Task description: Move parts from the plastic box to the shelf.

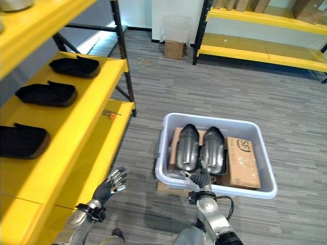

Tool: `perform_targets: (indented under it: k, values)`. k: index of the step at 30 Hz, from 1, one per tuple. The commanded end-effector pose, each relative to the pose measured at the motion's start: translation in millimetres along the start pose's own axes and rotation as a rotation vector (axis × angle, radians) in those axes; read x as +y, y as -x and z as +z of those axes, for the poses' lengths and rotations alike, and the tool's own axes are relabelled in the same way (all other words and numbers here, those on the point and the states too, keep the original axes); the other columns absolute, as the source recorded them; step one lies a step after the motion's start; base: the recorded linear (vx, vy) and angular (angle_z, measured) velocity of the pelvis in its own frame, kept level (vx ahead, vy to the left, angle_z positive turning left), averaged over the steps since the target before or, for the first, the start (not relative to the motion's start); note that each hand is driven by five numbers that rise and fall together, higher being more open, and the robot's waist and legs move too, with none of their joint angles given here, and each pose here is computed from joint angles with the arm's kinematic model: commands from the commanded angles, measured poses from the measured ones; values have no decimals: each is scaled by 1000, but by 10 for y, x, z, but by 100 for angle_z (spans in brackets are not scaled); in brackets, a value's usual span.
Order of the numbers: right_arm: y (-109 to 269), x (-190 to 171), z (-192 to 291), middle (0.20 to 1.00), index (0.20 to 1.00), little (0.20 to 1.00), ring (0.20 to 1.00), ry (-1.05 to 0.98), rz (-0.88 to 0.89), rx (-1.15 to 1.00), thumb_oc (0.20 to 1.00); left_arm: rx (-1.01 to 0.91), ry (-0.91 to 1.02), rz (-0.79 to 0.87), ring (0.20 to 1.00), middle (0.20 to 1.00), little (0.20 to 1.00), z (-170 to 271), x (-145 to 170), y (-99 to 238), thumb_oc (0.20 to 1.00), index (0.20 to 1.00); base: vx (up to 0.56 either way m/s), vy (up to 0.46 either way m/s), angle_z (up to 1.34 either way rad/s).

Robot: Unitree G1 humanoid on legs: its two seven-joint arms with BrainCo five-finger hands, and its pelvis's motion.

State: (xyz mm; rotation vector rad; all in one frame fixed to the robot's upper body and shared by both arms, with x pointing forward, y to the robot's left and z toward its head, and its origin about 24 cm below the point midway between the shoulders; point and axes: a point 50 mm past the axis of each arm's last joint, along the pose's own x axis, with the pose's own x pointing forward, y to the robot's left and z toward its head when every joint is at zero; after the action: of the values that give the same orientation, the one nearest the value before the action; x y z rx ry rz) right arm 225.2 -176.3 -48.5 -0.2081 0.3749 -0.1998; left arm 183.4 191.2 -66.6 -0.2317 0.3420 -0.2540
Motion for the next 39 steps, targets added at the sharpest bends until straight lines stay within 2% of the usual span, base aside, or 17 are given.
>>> perform_targets:
  k: [1, 11, 18, 26, 39]
  values:
    - [-82, -17, 352, 1000, 1000, 1000, 1000, -38, -45, -150, 1000, -118, -70, -89, 1000, 1000, 1000, 279, -117, -127, 1000, 1000, 68, -328, 10]
    - [-180, -336, 405, 1000, 1000, 1000, 1000, 93, -168, -170, 1000, -124, -5, -39, 1000, 1000, 1000, 194, -103, 2, 1000, 1000, 131, -357, 3]
    - [-249, -344, 453, 1000, 1000, 1000, 1000, 105, -116, -189, 1000, -213, 12, -27, 1000, 1000, 1000, 354, -129, -134, 1000, 1000, 140, -247, -21]
    - [-206, -237, 392, 1000, 1000, 1000, 1000, 50, -110, -160, 1000, -193, -24, -131, 1000, 1000, 1000, 392, -290, -213, 1000, 1000, 140, 145, 6]
    - [-222, -65, 294, 1000, 1000, 1000, 1000, -12, -69, -76, 1000, -139, -54, -151, 1000, 1000, 1000, 303, -276, -140, 1000, 1000, 93, 97, -8]
